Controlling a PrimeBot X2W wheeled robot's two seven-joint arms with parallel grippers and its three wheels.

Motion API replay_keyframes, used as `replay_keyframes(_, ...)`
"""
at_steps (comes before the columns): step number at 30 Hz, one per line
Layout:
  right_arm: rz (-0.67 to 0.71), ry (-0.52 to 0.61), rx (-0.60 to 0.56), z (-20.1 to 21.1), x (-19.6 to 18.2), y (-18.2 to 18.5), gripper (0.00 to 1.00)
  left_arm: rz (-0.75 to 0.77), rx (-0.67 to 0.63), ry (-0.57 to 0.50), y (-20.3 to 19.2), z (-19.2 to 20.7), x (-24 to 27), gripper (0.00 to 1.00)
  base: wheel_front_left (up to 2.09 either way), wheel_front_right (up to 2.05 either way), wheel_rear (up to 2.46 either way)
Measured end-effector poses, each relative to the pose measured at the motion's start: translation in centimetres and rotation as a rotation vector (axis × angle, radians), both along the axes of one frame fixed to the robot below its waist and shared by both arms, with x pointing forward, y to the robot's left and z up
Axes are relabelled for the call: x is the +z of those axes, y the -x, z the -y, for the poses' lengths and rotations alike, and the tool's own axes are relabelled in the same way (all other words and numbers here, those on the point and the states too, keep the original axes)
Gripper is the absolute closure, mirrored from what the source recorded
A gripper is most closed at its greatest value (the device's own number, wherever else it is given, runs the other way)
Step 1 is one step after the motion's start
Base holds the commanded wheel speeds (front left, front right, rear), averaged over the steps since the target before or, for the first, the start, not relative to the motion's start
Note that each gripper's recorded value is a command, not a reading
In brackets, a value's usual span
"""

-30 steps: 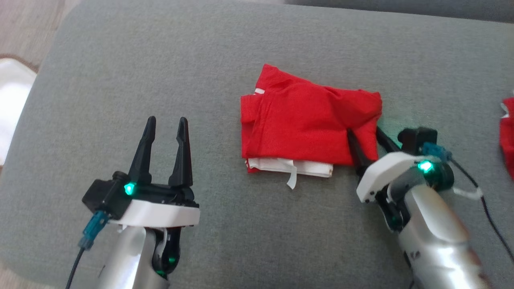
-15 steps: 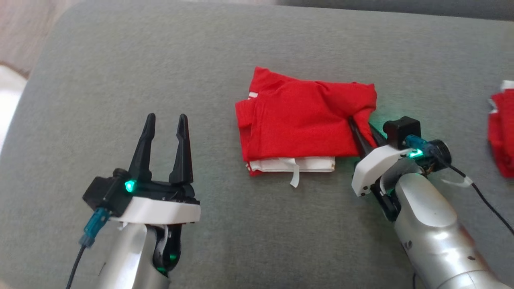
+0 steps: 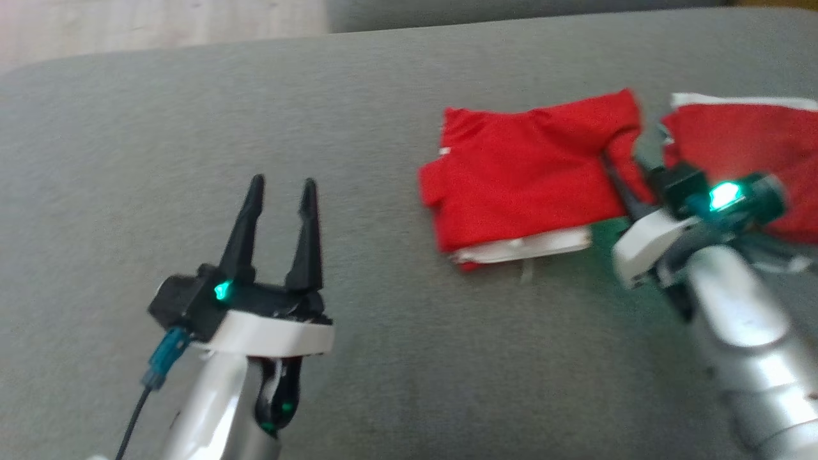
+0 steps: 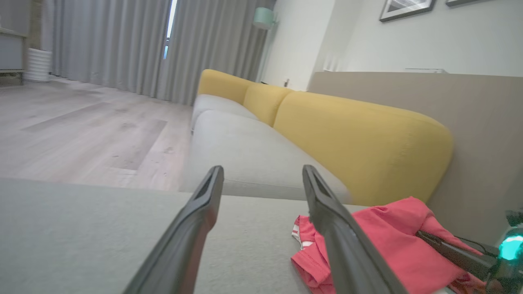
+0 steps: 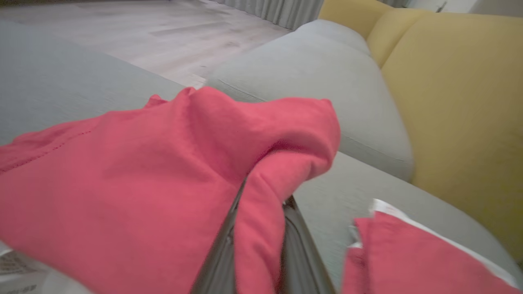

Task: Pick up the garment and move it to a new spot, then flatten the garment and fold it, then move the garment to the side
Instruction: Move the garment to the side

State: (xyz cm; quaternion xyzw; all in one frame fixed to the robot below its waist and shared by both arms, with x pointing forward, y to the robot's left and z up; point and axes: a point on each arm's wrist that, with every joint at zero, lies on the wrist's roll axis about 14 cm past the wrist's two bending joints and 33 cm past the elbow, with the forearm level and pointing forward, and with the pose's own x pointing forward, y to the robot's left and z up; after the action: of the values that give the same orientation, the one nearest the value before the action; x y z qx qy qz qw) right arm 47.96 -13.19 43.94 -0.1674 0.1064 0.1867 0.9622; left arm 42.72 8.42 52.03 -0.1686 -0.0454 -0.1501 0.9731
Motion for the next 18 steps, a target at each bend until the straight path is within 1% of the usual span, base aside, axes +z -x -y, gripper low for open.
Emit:
replay_keyframes(2, 0.016, 0.056, -0.029, 2.8, 0.8, -0.1, 1.0, 0.018, -0.048, 0.006, -0.4, 1.7, 0.5, 0.0, 0.0, 0.0, 0.0)
replay_keyframes(5, 0.055, 0.111, -0.076, 6.7, 2.6, -0.5, 1.0, 0.056, -0.109, 0.02, -1.2, 3.9, 1.7, 0.0, 0.0, 0.0, 0.0)
replay_keyframes(8, 0.062, 0.16, -0.112, 9.7, 3.6, -0.6, 1.0, 0.062, -0.154, 0.029, -1.9, 5.6, 1.8, 0.0, 0.0, 0.0, 0.0)
replay_keyframes(18, -0.018, 0.287, -0.257, 18.9, 3.3, -1.2, 1.0, 0.019, -0.201, 0.046, -4.2, 7.4, -0.7, 0.0, 0.0, 0.0, 0.0)
